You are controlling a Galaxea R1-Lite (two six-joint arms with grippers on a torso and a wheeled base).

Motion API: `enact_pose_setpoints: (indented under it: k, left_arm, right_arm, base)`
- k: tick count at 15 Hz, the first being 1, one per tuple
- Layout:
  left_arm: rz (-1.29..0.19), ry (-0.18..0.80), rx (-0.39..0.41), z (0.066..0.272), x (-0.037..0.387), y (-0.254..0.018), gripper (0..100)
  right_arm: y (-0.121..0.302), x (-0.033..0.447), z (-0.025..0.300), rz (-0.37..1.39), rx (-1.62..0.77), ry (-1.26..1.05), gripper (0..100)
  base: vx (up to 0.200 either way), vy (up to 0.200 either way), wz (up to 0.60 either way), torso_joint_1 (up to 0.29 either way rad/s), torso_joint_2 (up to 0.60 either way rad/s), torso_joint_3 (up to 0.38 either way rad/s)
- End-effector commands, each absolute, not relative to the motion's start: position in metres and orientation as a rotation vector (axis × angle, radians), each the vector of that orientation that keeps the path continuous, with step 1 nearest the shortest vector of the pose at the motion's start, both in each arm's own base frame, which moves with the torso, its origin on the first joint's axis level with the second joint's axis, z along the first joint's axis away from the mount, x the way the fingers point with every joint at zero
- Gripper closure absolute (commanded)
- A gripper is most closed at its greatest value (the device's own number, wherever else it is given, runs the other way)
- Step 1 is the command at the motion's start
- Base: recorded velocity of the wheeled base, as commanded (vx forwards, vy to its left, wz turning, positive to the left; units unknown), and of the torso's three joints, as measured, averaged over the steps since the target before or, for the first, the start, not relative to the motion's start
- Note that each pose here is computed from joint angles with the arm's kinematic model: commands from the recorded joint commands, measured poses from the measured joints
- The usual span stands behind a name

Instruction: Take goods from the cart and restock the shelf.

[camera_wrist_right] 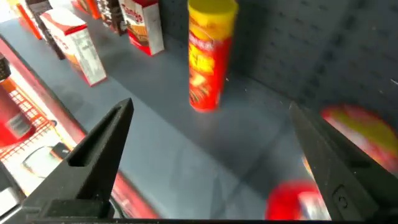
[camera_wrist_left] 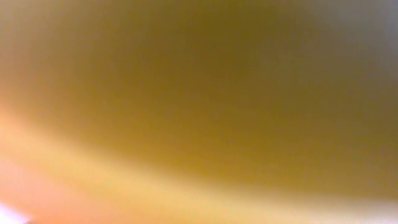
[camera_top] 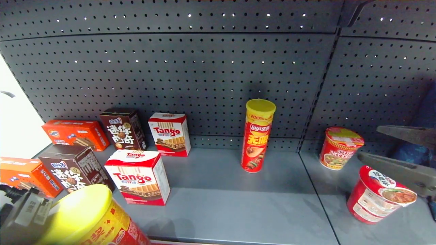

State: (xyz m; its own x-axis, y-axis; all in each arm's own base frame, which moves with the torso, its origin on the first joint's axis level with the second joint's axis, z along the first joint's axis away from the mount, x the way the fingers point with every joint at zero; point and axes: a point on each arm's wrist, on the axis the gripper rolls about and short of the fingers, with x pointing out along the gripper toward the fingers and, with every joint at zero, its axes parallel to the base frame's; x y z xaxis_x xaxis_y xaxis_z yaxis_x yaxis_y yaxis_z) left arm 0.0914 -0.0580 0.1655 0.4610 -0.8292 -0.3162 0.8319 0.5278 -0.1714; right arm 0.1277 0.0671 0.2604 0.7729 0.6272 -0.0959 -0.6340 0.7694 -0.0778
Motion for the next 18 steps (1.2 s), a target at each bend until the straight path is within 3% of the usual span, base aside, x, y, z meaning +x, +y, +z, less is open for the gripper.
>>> enact_pose_setpoints:
  k: [1,11,18]
  left_arm:
    - [-1.024,0.394,0.008,0.164,0.092,-0.058,100]
    - [-1.027,0.425,0.006,0.152,0.084,-0.055,100]
    - [-1.029,0.421,0.006,0.153,0.084,-0.055,100]
  right_arm:
    - [0.097,0.186,0.251,0.773,-0.125,0.131,0]
    - [0.114,0.247,0.224,1.05,-0.192,0.081,0]
    - [0.126,0.275,0.218,1.085,-0.188,0.077,0]
  base:
    - [0.0,0.0,0.0,0.0,0.0,0.0]
    - [0.0,0.0,0.0,0.0,0.0,0.0]
    - [0.0,0.0,0.0,0.0,0.0,0.0]
